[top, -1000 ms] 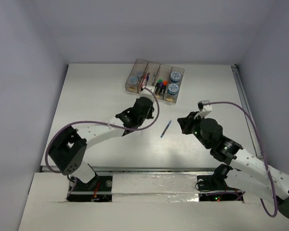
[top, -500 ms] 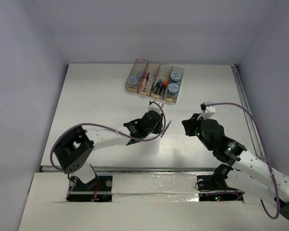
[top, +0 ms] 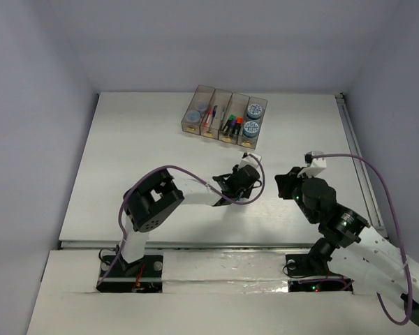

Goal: Sort the stationery into containers
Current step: Pick up the pen from the center of the board.

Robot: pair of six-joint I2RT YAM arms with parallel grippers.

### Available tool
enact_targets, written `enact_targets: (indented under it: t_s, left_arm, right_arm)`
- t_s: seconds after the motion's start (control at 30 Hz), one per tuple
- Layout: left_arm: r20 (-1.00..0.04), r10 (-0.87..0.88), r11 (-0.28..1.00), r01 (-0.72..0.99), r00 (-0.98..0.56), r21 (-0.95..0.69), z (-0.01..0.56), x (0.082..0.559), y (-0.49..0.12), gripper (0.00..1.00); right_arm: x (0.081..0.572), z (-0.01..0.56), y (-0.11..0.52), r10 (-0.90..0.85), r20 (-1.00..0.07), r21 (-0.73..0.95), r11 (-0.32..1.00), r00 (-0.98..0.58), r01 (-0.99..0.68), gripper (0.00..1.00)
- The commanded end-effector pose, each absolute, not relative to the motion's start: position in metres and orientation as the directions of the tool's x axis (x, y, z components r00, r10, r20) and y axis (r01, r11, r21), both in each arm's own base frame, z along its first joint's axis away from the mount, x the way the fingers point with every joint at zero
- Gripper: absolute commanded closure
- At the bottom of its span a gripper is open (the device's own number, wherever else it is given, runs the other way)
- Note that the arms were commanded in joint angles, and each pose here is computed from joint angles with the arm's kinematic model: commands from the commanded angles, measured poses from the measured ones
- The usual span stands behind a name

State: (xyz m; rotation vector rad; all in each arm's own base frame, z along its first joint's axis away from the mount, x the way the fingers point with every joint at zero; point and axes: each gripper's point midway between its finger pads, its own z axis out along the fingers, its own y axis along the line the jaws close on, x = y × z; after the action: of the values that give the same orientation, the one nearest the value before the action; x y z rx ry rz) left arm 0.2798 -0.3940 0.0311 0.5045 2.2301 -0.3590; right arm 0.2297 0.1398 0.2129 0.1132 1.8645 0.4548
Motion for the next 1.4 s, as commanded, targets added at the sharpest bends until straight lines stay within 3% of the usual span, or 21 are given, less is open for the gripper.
enact_targets:
  t_s: [0.0, 0.27, 0.47, 0.5, 0.53, 0.63, 0.67, 0.77, 0.87, 0.9, 0.93, 0.97, 1.0, 1.03, 1.33, 1.37]
  left_arm:
    - [-0.782, 0.259, 0.899, 0.437, -0.567, -0.019, 0.035, 0.293, -0.389, 0.68]
    - [-0.757, 0.325, 0.894, 0.446, -0.566, 0.05, 0.013, 0.285, -0.38, 0.72]
    - [-0.73, 0.365, 0.885, 0.459, -0.578, 0.079, -0.007, 0.273, -0.376, 0.93]
    - [-0.732, 0.365, 0.888, 0.451, -0.575, 0.088, -0.008, 0.274, -0.373, 1.0]
    - [-0.733, 0.369, 0.89, 0.445, -0.572, 0.1, -0.008, 0.274, -0.369, 1.0]
    - [-0.764, 0.349, 0.901, 0.418, -0.543, 0.115, 0.008, 0.279, -0.361, 1.0]
    - [-0.774, 0.337, 0.904, 0.415, -0.536, 0.107, 0.015, 0.279, -0.361, 1.0]
    - [-0.828, 0.265, 0.913, 0.404, -0.494, 0.051, 0.057, 0.279, -0.357, 1.0]
    - [-0.89, 0.128, 0.915, 0.399, -0.438, -0.065, 0.125, 0.276, -0.354, 1.0]
    - [-0.91, 0.064, 0.907, 0.404, -0.41, -0.118, 0.157, 0.272, -0.348, 1.0]
    - [-0.917, 0.022, 0.909, 0.39, -0.398, -0.148, 0.173, 0.274, -0.34, 1.0]
    - [-0.92, 0.001, 0.916, 0.37, -0.393, -0.157, 0.179, 0.274, -0.328, 1.0]
    - [-0.931, -0.063, 0.911, 0.36, -0.361, -0.201, 0.208, 0.272, -0.315, 1.0]
    - [-0.933, -0.094, 0.911, 0.347, -0.348, -0.221, 0.219, 0.271, -0.305, 1.0]
    - [-0.926, -0.273, 0.909, 0.246, -0.261, -0.338, 0.277, 0.251, -0.198, 1.0]
    - [-0.924, -0.282, 0.905, 0.249, -0.259, -0.345, 0.279, 0.247, -0.194, 1.0]
  right_arm:
    - [0.231, 0.232, 0.132, 0.342, -0.893, 0.39, 0.912, -0.292, -0.126, 1.0]
    - [0.23, 0.235, 0.133, 0.36, -0.89, 0.408, 0.903, -0.28, -0.137, 1.0]
    - [0.232, 0.24, 0.133, 0.372, -0.889, 0.416, 0.899, -0.267, -0.135, 1.0]
    - [0.232, 0.241, 0.133, 0.376, -0.888, 0.421, 0.897, -0.266, -0.136, 0.99]
    - [0.232, 0.24, 0.133, 0.376, -0.888, 0.42, 0.898, -0.266, -0.134, 0.98]
    - [0.231, 0.238, 0.134, 0.375, -0.886, 0.421, 0.897, -0.273, -0.135, 0.84]
    - [0.231, 0.236, 0.134, 0.369, -0.887, 0.417, 0.899, -0.277, -0.137, 0.69]
    - [0.232, 0.235, 0.137, 0.366, -0.885, 0.418, 0.897, -0.287, -0.144, 0.46]
    - [0.233, 0.236, 0.145, 0.357, -0.883, 0.418, 0.893, -0.304, -0.166, 0.38]
    - [0.233, 0.236, 0.149, 0.357, -0.881, 0.422, 0.889, -0.31, -0.176, 0.43]
    - [0.234, 0.236, 0.151, 0.366, -0.877, 0.433, 0.883, -0.311, -0.18, 0.55]
    - [0.234, 0.235, 0.155, 0.367, -0.875, 0.438, 0.879, -0.316, -0.19, 0.85]
    - [0.235, 0.24, 0.164, 0.379, -0.87, 0.457, 0.859, -0.314, -0.229, 0.96]
    - [0.235, 0.236, 0.169, 0.377, -0.867, 0.463, 0.852, -0.326, -0.244, 1.0]
    - [0.261, 0.159, 0.273, 0.289, -0.756, 0.549, 0.769, -0.588, -0.327, 1.0]
    - [0.266, 0.154, 0.277, 0.286, -0.754, 0.544, 0.776, -0.592, -0.318, 0.96]
